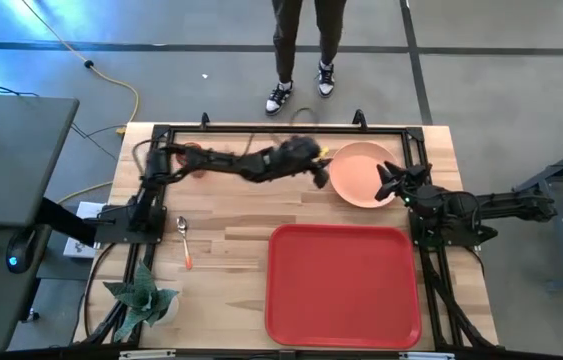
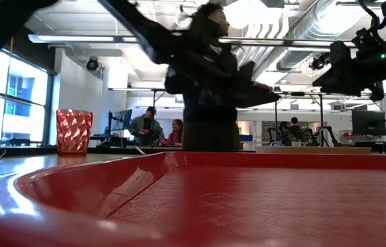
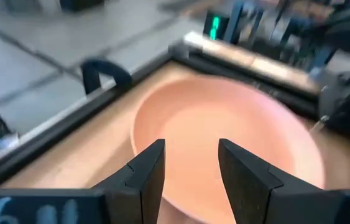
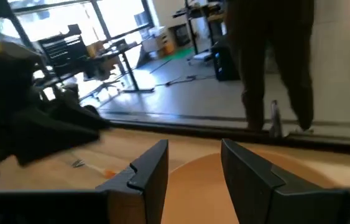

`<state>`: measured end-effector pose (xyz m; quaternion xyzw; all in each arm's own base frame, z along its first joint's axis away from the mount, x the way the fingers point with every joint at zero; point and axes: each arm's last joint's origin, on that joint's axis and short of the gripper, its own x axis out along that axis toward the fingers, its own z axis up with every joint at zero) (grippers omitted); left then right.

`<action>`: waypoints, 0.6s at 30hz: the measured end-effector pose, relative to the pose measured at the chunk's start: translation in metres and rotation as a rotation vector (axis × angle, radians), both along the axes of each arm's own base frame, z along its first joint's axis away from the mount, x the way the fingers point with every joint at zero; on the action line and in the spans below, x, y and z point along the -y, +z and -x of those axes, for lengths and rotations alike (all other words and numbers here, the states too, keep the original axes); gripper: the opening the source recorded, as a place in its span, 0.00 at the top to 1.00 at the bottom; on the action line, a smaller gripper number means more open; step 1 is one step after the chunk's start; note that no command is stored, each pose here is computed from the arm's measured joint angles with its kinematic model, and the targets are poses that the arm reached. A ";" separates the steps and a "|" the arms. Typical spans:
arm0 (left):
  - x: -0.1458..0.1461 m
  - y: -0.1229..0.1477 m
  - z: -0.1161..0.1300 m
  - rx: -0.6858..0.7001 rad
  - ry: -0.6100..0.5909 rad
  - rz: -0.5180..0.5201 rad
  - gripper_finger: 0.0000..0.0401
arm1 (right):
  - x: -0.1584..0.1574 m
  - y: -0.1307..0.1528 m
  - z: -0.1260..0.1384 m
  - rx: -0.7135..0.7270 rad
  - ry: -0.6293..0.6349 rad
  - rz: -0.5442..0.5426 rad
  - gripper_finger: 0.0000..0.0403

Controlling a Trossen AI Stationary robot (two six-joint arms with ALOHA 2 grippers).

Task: Pick and place plate/cup/fork/spoon on tray
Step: Put the light orange plate on the orange serving tray

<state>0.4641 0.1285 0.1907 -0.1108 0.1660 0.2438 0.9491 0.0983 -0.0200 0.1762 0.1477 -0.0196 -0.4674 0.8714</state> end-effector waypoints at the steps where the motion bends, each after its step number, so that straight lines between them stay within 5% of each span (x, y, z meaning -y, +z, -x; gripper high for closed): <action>1: -0.005 -0.003 -0.008 -0.037 -0.003 0.022 0.65 | 0.000 0.002 0.000 -0.001 0.004 -0.001 0.66; 9: -0.031 -0.025 -0.049 -0.201 0.008 0.106 0.65 | -0.001 -0.008 0.002 -0.029 0.049 -0.090 0.66; 18: -0.054 -0.050 -0.057 -0.288 0.032 0.257 0.65 | -0.001 -0.010 0.002 -0.025 0.061 -0.125 0.66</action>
